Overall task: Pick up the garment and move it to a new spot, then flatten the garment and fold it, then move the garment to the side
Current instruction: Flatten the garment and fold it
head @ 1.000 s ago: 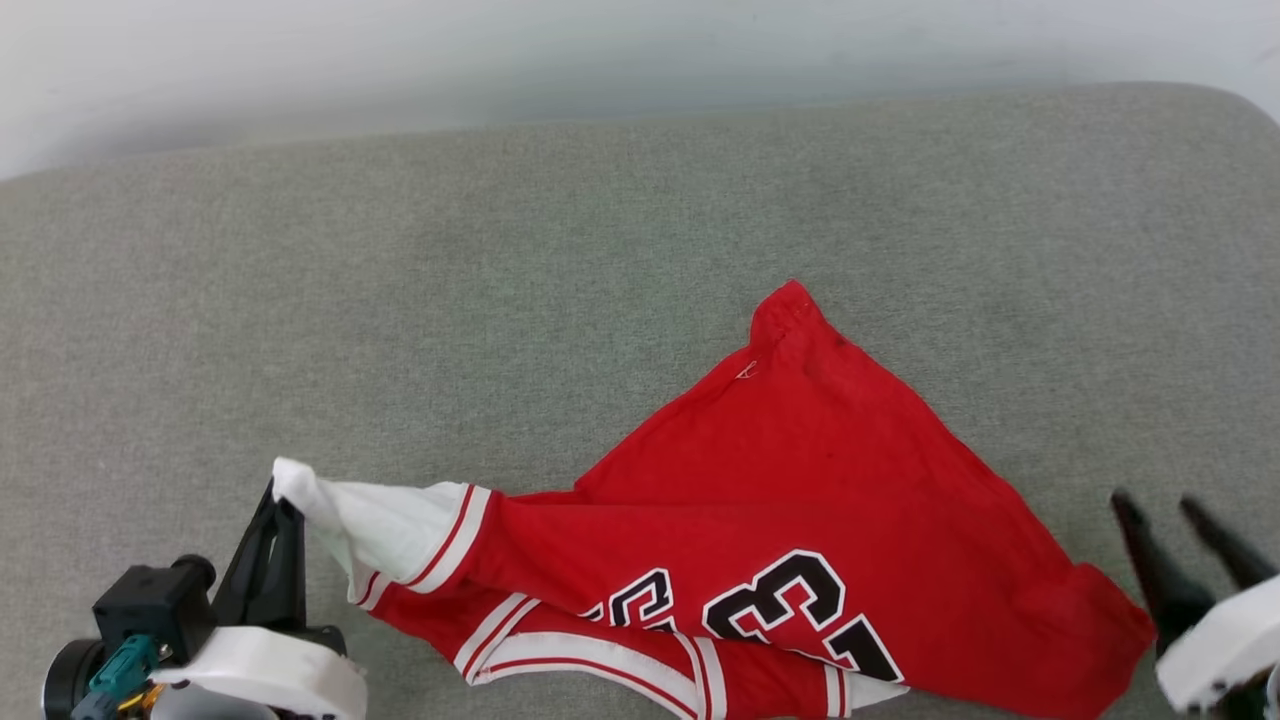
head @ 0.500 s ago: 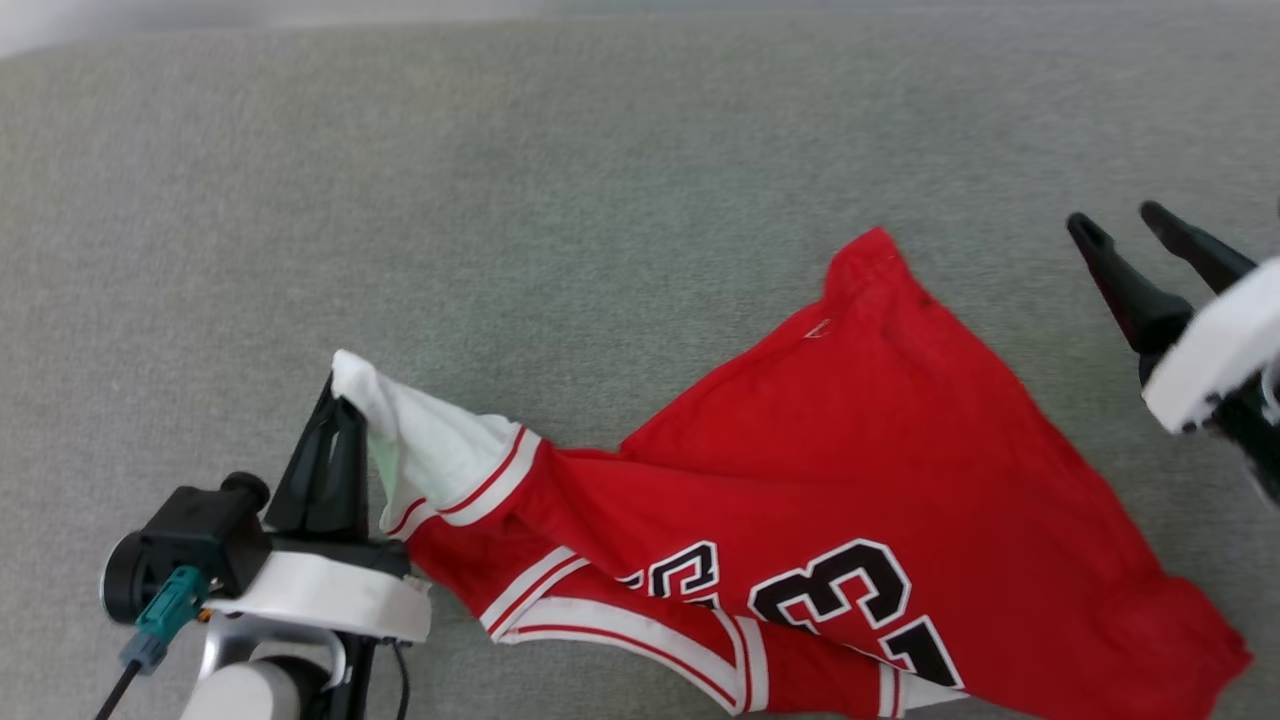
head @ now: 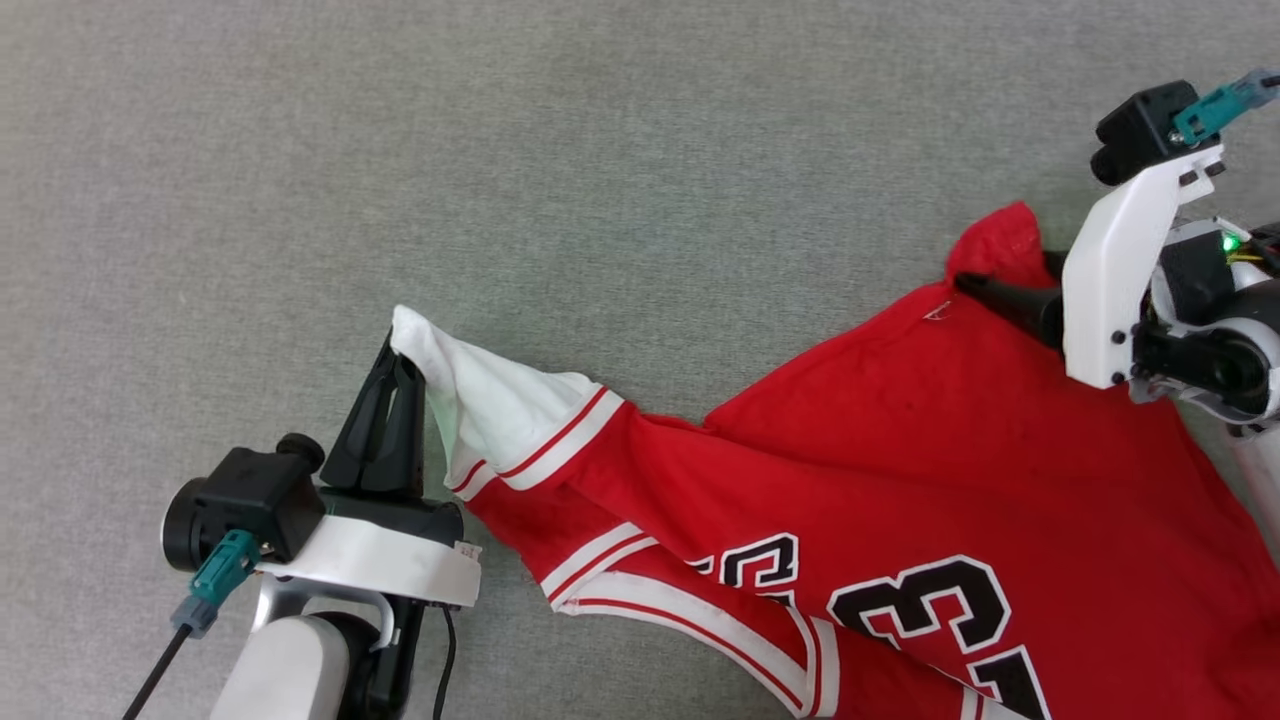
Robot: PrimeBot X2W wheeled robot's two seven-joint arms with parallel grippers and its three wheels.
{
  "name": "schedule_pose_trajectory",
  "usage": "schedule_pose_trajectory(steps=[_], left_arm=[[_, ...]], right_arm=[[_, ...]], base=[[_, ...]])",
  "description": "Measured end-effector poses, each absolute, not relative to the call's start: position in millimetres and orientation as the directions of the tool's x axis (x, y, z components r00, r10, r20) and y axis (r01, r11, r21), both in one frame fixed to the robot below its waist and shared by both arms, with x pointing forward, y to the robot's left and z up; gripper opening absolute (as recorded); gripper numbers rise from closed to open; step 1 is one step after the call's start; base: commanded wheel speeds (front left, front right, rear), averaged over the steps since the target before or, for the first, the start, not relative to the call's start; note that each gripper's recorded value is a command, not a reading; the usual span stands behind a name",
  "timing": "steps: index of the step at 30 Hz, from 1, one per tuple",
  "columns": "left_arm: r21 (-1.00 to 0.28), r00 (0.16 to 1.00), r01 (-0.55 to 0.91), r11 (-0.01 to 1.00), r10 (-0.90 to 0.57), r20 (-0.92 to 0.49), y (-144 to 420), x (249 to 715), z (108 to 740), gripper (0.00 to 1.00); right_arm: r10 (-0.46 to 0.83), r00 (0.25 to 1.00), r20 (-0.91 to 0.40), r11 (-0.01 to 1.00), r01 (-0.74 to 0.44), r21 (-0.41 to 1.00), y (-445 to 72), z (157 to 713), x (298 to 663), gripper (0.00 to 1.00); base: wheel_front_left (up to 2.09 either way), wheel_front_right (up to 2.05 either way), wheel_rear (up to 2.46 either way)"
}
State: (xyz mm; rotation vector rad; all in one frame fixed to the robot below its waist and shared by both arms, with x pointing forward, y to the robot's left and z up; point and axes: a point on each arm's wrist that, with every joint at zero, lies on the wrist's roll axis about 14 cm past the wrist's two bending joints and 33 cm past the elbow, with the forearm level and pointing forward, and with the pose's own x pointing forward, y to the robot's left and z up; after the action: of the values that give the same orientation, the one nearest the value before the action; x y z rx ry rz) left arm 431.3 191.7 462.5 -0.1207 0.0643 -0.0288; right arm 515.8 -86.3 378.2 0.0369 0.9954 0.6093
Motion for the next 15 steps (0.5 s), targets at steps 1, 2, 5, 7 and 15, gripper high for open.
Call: schedule_pose_trajectory(steps=[1, 2, 5, 7, 15], left_arm=[[-0.122, 0.997, 0.019, 0.992, -0.028, -0.066, 193, 430, 461, 0.0], [-0.121, 0.997, 0.015, 0.992, -0.023, -0.069, 194, 430, 460, 0.0], [-0.126, 0.997, 0.009, 0.992, -0.018, -0.073, 195, 428, 458, 0.0], [-0.127, 0.997, 0.01, 0.992, -0.019, -0.071, 194, 428, 459, 0.0], [-0.105, 0.999, 0.045, 0.993, -0.046, -0.014, 195, 435, 481, 0.0]], right_arm=[[0.498, 0.375, -0.782, 0.832, -0.462, 0.308, -85, 375, 515, 1.0], [0.498, 0.355, -0.791, 0.831, -0.457, 0.318, -84, 371, 513, 1.0], [0.5, 0.33, -0.8, 0.829, -0.448, 0.333, -83, 368, 510, 1.0], [0.497, 0.319, -0.807, 0.829, -0.448, 0.334, -83, 367, 508, 0.44], [0.497, 0.331, -0.802, 0.83, -0.452, 0.328, -82, 379, 500, 0.0]], base=[[0.0, 0.0, 0.0], [0.0, 0.0, 0.0], [0.0, 0.0, 0.0], [0.0, 0.0, 0.0], [0.0, 0.0, 0.0]])
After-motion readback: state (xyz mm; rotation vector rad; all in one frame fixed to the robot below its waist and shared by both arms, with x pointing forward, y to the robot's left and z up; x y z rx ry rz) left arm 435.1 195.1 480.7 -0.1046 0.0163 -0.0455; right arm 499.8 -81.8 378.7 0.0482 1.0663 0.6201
